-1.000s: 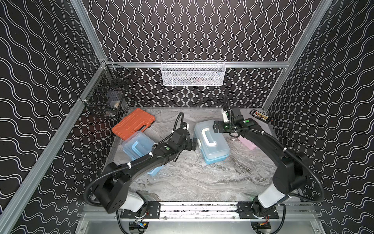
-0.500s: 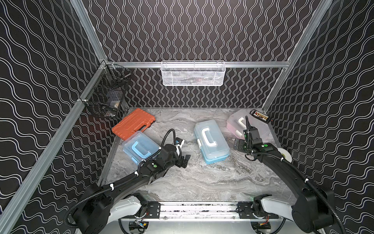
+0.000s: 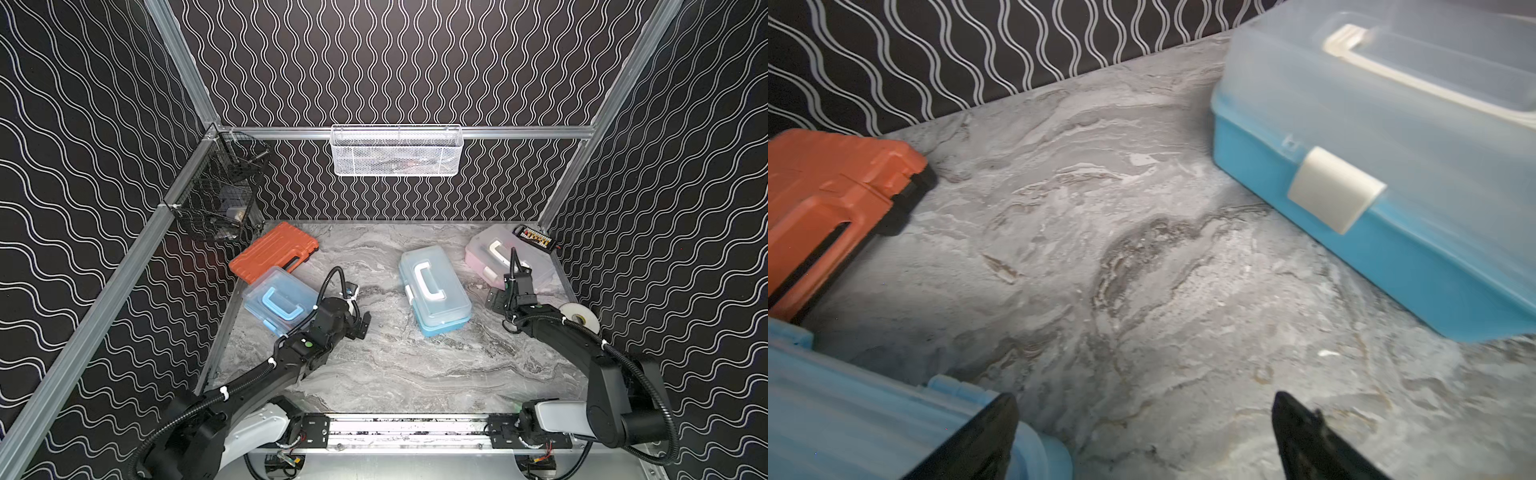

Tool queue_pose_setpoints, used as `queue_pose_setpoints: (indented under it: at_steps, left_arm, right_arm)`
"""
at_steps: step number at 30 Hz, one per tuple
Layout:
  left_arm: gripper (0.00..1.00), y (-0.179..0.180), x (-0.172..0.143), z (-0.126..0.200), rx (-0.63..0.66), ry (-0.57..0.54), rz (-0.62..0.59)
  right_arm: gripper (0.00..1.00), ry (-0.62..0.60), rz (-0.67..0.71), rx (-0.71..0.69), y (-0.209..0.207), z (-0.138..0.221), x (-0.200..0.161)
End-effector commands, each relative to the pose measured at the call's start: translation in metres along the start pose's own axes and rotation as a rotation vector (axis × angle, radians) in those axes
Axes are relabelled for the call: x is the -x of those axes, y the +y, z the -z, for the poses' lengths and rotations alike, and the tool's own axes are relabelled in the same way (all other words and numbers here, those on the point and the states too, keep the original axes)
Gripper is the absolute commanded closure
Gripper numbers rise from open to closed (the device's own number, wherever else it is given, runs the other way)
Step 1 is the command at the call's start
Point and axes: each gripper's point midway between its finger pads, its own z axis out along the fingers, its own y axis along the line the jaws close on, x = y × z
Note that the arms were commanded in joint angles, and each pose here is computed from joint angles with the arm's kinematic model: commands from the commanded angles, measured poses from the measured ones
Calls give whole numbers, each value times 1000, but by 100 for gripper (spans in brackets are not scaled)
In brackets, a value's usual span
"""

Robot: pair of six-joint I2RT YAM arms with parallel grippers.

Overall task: Close toolboxes
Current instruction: Reset both arms

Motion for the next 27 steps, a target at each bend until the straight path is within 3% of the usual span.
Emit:
queue_pose_setpoints:
  at_steps: [1,8,15,17,20,24,27]
  left_arm:
    - [1,28,15,-5,92,-66,-4]
    - [1,59,-13,-29,89,-104,76]
    - [1,69,-2,-33,54,-237,97]
    - [1,74,0,-36,49,-252,109]
    - [1,83,4,-41,47,-275,133]
    - [1,94,2,-46,37,-251,157]
    - [1,103,4,-40,43,-309,176]
  right_arm:
    - [1,-181,-27,20,-4,-7,34]
    - [1,-426,-52,102,-13,-15,45]
    - [1,-410,-59,202,-5,-35,42]
    - [1,-374,-49,217,-2,-39,35]
    - [1,-444,-39,242,1,-41,35]
    - [1,-376,-34,225,1,-44,30]
    - [1,-427,-32,237,1,-42,33]
